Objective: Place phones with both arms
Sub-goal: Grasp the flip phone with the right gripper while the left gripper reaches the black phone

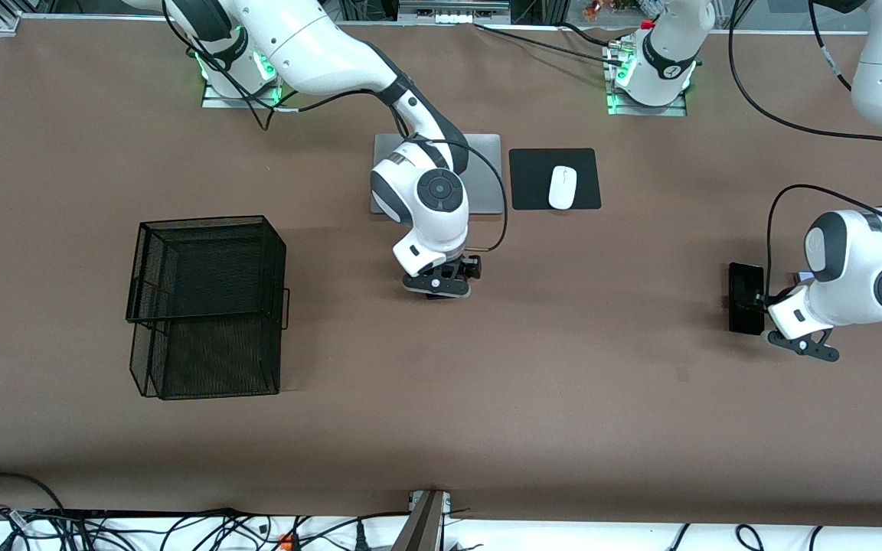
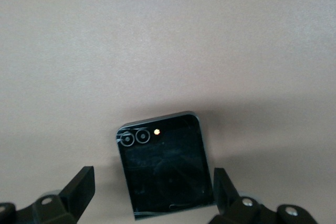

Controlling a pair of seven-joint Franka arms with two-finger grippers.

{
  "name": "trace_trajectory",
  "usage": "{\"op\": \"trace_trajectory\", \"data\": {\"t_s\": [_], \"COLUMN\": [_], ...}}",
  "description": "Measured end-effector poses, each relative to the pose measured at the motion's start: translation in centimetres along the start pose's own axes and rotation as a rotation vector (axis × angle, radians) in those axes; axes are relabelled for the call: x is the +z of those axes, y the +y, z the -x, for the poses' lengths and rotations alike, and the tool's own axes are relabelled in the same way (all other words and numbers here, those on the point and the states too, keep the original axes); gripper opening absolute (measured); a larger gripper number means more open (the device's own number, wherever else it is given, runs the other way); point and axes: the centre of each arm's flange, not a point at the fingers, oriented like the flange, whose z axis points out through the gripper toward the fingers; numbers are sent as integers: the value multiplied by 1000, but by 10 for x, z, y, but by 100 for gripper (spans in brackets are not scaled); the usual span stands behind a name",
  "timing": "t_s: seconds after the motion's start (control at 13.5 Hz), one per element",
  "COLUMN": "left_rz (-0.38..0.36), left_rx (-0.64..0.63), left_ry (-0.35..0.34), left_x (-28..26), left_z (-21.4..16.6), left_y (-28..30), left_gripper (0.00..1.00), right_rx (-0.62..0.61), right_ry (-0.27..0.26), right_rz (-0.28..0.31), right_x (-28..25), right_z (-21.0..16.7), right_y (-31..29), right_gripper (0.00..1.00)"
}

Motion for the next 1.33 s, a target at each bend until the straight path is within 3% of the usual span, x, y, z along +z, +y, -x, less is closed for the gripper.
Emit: {"op": "trace_trajectory", "data": {"t_s": [0.44, 0.52, 0.59, 0.66, 0.81, 0.89, 1.03, 1.33], "left_rz": [109, 116, 121, 121, 120, 120, 125, 184], "left_rx": [-83, -86, -87, -88, -93, -92, -90, -102], "left_ry": [7, 3, -1, 0, 4, 4, -3, -128], "left_x": [23, 27, 31, 31, 27, 25, 24, -27], "left_z": [10, 11, 11, 11, 12, 11, 11, -3], "left_y": [2, 2, 2, 2, -2, -2, 0, 12], "left_gripper": [100, 100, 100, 100, 81, 81, 80, 80], "right_rx": [-37, -38, -40, -41, -40, -38, -30, 10], "right_ry": [-15, -15, -14, -13, -9, -9, -20, -63], "right_rz": [21, 20, 19, 17, 11, 14, 35, 66], "right_x": [31, 31, 31, 30, 24, 17, -21, -153], "right_z": [6, 6, 6, 6, 4, 2, -6, -59], "right_y": [4, 3, 3, 3, 1, 1, 1, 53], "right_gripper": [100, 93, 93, 85, 81, 81, 81, 81]}}
